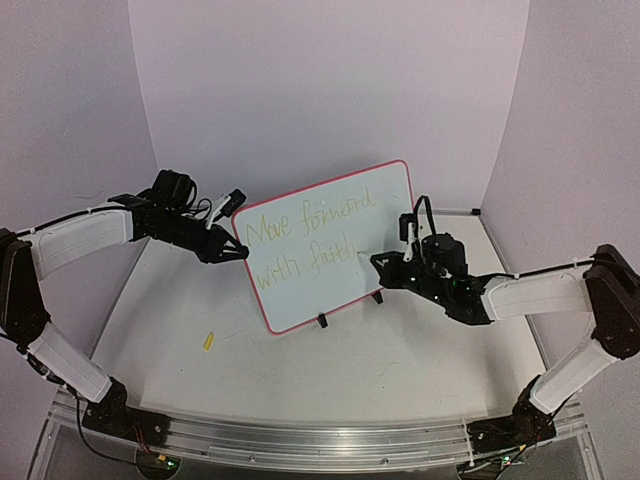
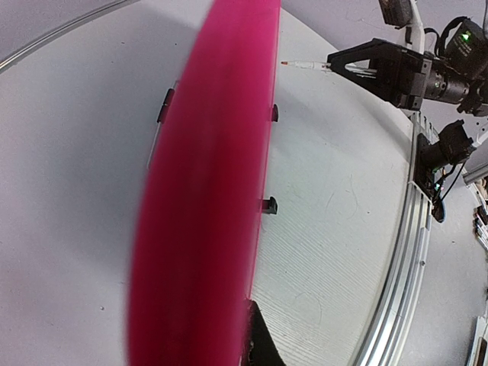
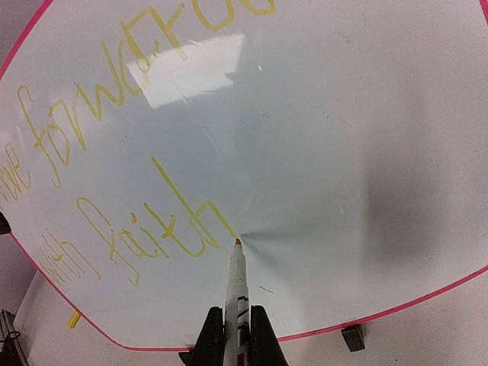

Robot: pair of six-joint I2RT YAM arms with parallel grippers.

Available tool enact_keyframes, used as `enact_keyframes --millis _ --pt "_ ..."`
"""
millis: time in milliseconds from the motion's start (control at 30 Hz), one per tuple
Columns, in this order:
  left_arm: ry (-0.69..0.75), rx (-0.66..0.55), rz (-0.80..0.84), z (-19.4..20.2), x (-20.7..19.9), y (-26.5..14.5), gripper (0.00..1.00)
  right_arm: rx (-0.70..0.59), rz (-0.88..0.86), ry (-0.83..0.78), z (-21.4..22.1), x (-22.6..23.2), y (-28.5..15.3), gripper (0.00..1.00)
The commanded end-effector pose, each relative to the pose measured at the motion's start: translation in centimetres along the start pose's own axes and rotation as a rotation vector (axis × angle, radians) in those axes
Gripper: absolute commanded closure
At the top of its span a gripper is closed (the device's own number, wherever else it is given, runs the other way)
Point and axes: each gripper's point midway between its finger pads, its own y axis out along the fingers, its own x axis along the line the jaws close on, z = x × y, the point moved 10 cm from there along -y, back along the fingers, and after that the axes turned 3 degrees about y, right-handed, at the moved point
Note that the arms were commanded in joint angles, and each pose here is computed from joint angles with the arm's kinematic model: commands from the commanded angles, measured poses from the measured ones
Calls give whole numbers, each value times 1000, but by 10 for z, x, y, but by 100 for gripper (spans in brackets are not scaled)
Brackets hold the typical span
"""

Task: Write a sentence on the whiteboard
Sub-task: Write a sentence on the whiteboard, then pick up the pen cap from the center of the board.

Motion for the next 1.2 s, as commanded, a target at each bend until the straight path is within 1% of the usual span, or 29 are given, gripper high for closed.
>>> enact_keyframes --millis 0,333,867,1033,1167 --pt "7 128 -37 20 3 21 100 -91 -21 18 -19 6 -18 100" --pt "6 128 -37 20 3 21 100 -59 16 12 -9 -1 -5 100" --pt "6 129 -37 20 3 21 100 -47 52 -15 -4 -3 12 100" --pt "6 127 -34 20 3 21 100 -70 50 -8 -8 -2 5 100" --pt "5 118 -37 18 2 19 100 -132 46 -2 -17 -2 -14 100"
